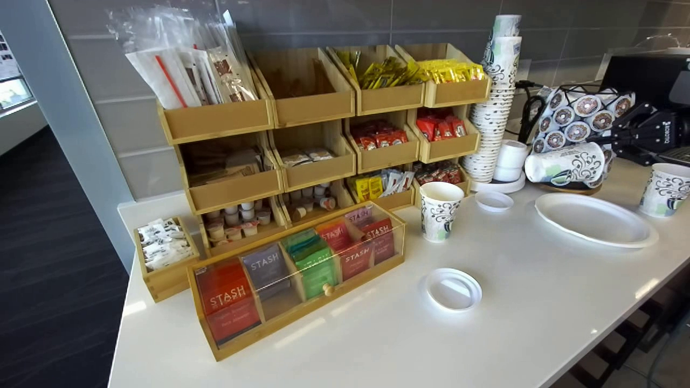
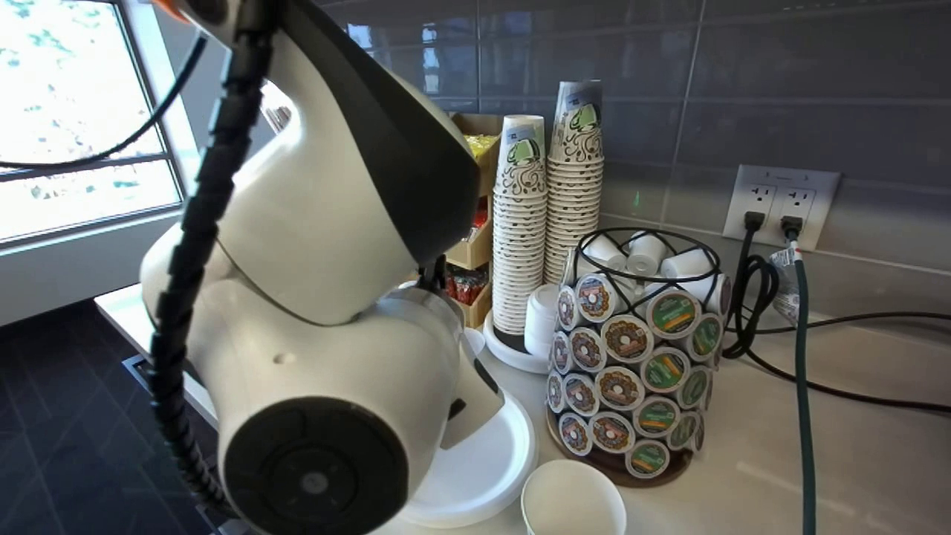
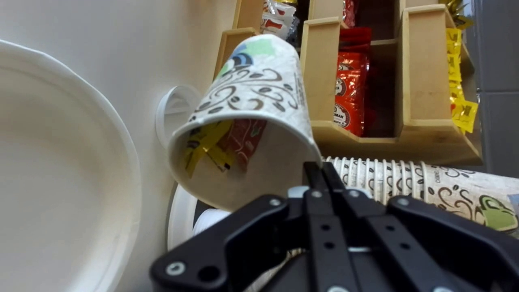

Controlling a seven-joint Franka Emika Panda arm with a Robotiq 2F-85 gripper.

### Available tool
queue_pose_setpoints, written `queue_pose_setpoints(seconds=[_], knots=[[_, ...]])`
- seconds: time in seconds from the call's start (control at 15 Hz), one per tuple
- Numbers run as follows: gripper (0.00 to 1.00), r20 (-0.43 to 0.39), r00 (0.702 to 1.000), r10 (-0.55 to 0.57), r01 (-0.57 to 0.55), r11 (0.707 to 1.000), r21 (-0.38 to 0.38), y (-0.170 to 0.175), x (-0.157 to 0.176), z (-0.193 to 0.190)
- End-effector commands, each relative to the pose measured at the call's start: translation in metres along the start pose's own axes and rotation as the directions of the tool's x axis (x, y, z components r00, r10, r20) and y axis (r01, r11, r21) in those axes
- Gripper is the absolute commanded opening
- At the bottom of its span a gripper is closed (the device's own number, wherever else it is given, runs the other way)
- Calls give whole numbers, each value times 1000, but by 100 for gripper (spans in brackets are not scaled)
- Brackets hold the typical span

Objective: Pick up the paper cup with sachets in it and pour the contents of the cup onto the white plate

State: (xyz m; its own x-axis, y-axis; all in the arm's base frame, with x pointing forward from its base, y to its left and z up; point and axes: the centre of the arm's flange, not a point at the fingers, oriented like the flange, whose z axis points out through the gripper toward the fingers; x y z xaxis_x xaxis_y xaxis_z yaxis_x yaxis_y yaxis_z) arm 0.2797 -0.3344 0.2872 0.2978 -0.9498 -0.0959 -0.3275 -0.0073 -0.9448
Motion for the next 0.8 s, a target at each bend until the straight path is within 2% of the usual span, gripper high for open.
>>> queue_pose_setpoints(seconds=[0.0,0.07,0.53,0.73], knots=[[1,7,999,43,-43,999,18,25,33,16],[3,6,1000,28,-28,1000,13,10,9,5],[1,14,999,42,-42,999,-3,20,20,12],[1,44,996,72,-72,997,3,23,24,16]])
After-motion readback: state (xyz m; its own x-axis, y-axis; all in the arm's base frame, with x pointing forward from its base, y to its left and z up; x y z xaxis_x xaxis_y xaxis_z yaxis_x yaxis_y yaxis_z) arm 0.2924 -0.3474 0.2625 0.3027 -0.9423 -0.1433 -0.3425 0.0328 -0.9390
